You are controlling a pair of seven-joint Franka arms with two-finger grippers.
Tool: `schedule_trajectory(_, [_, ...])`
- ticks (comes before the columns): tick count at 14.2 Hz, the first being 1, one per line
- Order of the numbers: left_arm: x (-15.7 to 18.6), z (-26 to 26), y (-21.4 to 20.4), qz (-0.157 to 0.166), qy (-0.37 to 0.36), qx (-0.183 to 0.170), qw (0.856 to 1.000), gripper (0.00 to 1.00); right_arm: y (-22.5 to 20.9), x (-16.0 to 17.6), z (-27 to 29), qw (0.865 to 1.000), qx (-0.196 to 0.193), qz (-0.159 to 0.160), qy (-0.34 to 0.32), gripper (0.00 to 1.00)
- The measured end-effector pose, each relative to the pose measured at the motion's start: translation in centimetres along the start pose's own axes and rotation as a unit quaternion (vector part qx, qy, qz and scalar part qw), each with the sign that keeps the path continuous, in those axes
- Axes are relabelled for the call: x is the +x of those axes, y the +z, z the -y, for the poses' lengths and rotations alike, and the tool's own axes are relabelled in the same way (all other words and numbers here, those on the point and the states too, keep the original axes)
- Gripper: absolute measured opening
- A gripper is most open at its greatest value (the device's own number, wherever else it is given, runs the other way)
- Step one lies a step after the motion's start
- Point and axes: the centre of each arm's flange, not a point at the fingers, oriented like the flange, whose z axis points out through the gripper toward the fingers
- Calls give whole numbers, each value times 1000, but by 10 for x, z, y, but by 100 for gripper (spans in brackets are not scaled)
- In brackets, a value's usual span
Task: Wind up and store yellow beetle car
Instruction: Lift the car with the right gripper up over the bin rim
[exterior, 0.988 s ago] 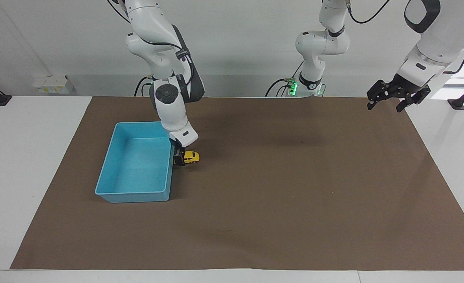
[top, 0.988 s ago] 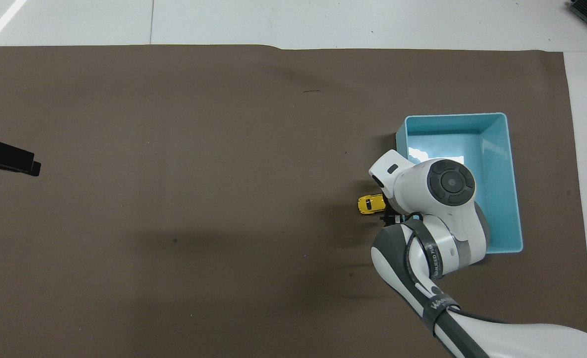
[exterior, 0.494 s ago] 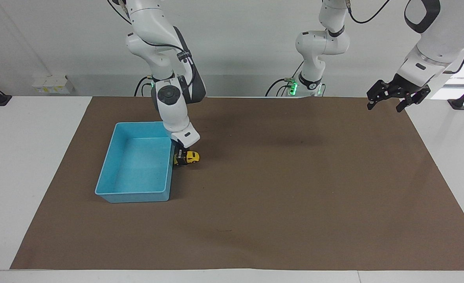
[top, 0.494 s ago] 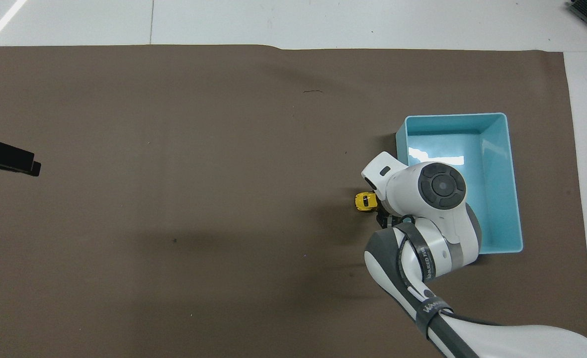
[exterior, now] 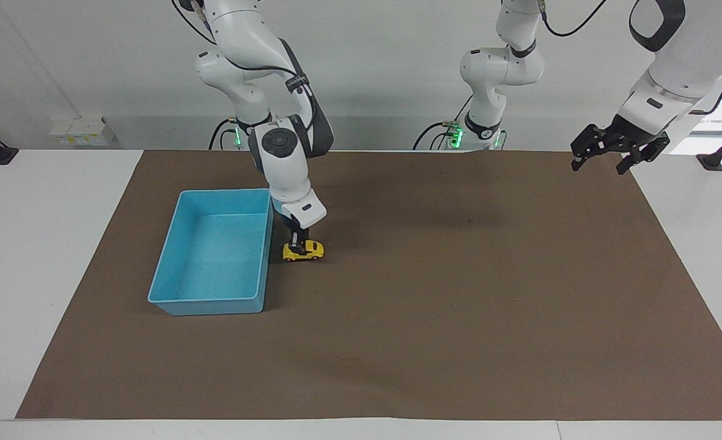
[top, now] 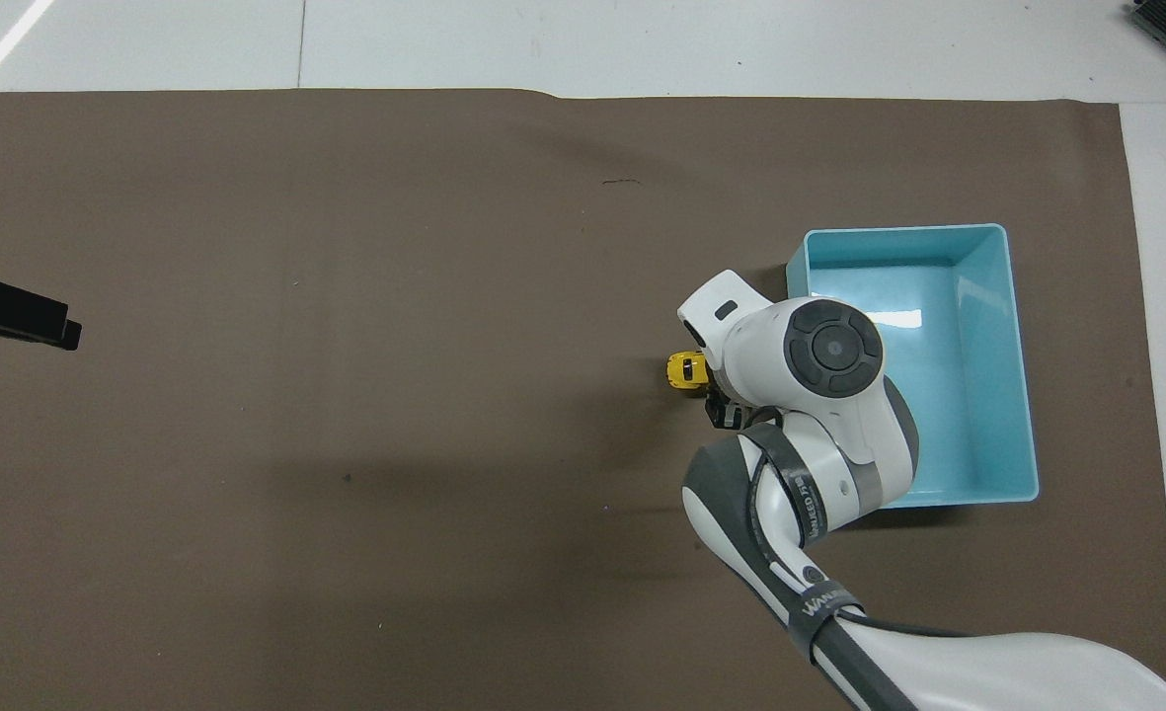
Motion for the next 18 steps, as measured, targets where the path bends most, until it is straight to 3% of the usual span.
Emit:
schedule_trajectory(8, [0, 0, 0, 0, 0, 0, 1000, 100, -19, 4, -12, 1000, 6, 4, 2, 41])
schedule_trajectory(18, [0, 0, 0, 0, 0, 0, 1000, 100, -73, -4, -39, 999, 24, 16, 15, 41])
